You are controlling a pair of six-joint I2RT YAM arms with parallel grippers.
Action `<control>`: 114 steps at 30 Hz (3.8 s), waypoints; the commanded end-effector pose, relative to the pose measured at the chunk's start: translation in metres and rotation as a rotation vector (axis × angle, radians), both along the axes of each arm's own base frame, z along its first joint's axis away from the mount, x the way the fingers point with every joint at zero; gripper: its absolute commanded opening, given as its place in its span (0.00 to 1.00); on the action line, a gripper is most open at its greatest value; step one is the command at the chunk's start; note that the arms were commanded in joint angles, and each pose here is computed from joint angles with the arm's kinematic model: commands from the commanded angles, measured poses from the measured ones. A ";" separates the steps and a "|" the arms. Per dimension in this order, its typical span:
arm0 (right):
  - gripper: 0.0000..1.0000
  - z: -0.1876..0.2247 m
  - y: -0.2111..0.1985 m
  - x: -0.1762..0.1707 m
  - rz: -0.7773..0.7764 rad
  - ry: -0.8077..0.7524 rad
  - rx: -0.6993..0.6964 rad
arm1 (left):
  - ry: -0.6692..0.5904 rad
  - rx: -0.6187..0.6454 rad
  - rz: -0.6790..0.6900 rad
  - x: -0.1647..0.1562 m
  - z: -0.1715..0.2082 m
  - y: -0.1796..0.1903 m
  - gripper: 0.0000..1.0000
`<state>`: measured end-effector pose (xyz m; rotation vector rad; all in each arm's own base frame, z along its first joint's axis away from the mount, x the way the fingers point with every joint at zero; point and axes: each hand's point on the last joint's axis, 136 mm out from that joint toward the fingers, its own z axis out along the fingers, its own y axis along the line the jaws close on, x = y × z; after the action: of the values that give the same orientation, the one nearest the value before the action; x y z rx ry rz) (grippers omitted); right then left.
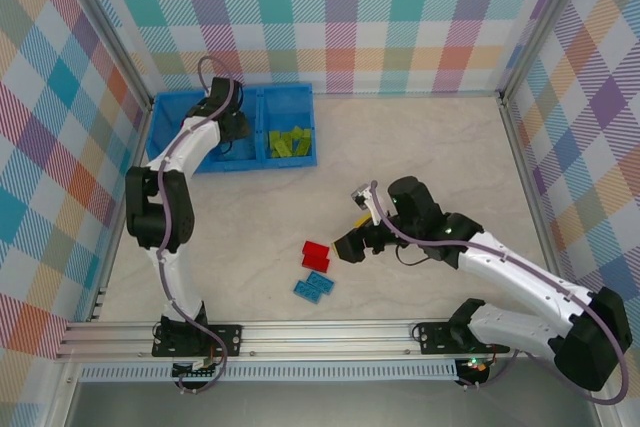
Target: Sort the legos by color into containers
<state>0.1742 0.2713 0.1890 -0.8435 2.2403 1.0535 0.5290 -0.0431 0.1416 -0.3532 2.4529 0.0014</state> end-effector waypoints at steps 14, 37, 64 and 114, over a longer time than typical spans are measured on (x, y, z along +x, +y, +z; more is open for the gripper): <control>1.00 0.008 -0.002 0.012 -0.081 -0.025 0.028 | -0.103 -0.245 -0.072 -0.025 0.077 -0.018 0.62; 1.00 -0.010 -0.024 0.032 -0.249 -0.088 -0.020 | 0.197 -0.122 -0.634 -0.283 -0.044 -0.229 1.00; 1.00 -0.001 -0.019 0.024 -0.187 -0.121 0.028 | 0.187 0.058 -0.562 -0.265 -0.065 -0.217 0.52; 1.00 -0.038 0.029 -0.011 -0.023 -0.122 -0.097 | -0.448 -0.305 -0.293 -0.169 0.193 -0.059 0.96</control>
<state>0.1681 0.2910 0.1500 -0.8573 2.2116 0.8915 0.3928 -0.0690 0.3546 -0.3129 1.9557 -0.5073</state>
